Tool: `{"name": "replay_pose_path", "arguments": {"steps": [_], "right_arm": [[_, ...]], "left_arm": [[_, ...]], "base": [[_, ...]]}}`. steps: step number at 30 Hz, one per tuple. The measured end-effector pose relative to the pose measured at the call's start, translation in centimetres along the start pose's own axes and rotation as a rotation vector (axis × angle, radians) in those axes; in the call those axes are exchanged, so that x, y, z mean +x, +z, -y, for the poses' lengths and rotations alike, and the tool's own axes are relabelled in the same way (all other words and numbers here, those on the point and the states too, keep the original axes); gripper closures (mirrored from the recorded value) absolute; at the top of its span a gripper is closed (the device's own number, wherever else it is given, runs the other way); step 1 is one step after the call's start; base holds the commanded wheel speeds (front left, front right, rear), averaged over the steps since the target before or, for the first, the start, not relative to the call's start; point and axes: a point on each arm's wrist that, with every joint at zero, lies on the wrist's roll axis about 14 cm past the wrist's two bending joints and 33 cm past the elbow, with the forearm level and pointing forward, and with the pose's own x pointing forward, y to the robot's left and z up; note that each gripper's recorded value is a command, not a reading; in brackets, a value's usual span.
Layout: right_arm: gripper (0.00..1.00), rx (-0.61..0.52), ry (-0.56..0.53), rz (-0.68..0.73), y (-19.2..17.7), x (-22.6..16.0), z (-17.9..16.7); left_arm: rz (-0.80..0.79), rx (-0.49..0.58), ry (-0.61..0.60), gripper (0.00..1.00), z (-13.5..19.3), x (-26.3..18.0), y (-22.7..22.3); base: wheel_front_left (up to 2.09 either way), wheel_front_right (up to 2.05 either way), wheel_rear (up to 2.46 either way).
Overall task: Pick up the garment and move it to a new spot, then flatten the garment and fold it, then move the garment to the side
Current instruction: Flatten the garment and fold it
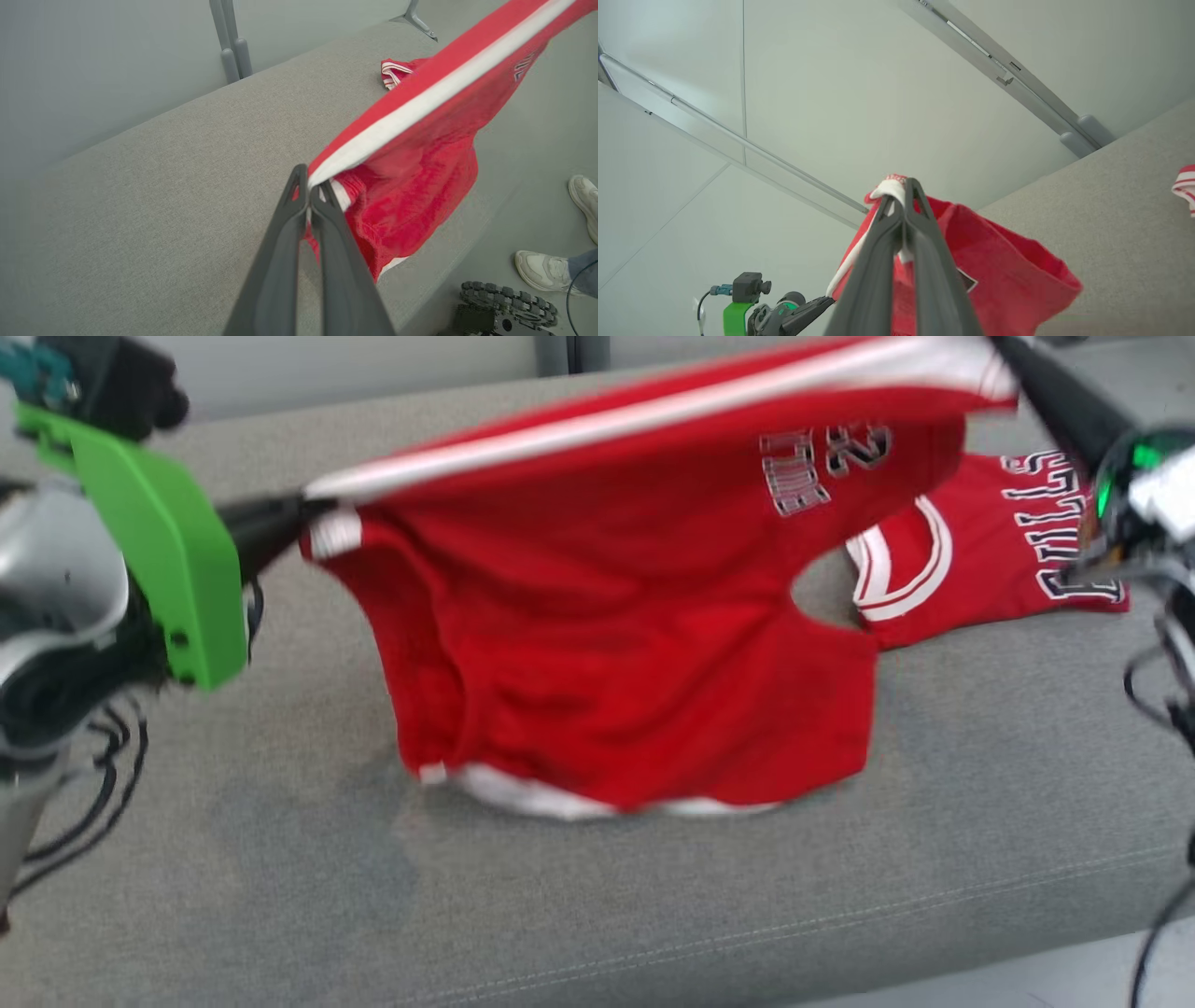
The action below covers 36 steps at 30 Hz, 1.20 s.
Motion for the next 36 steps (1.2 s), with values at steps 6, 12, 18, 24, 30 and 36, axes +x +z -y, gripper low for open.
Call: {"name": "replay_pose_path", "arguments": {"steps": [6, 12, 18, 24, 30, 36], "right_arm": [[1.00, -0.065, 0.091, 0.311, 7.5, 7.7, -2.7], [1.00, -0.073, 0.166, 0.485, 11.0, 12.5, -5.3], [1.00, -0.105, 0.132, 0.265, 2.3, 16.0, -1.2], [1.00, 0.053, -0.148, 0.066, -7.5, 12.0, 11.8], [1.00, 0.138, -0.388, -0.056, -14.1, 4.0, 19.5], [1.00, 0.149, -0.407, -0.106, -15.4, 0.3, 19.5]], "left_arm": [[0.247, 0.162, 0.154, 1.00, -3.7, 2.0, 6.8], [0.604, 0.311, 0.193, 1.00, -4.1, 0.9, 14.8], [0.547, 0.288, 0.166, 1.00, -7.2, 4.6, 8.3], [0.446, 0.089, 0.142, 1.00, -9.0, 8.1, -2.6], [0.253, -0.038, 0.187, 1.00, -9.8, 8.5, -13.9], [0.188, -0.084, 0.187, 1.00, -8.5, 7.1, -17.6]], "base": [[0.00, 0.00, 0.00], [0.00, 0.00, 0.00], [0.00, 0.00, 0.00], [0.00, 0.00, 0.00], [0.00, 0.00, 0.00], [0.00, 0.00, 0.00]]}}
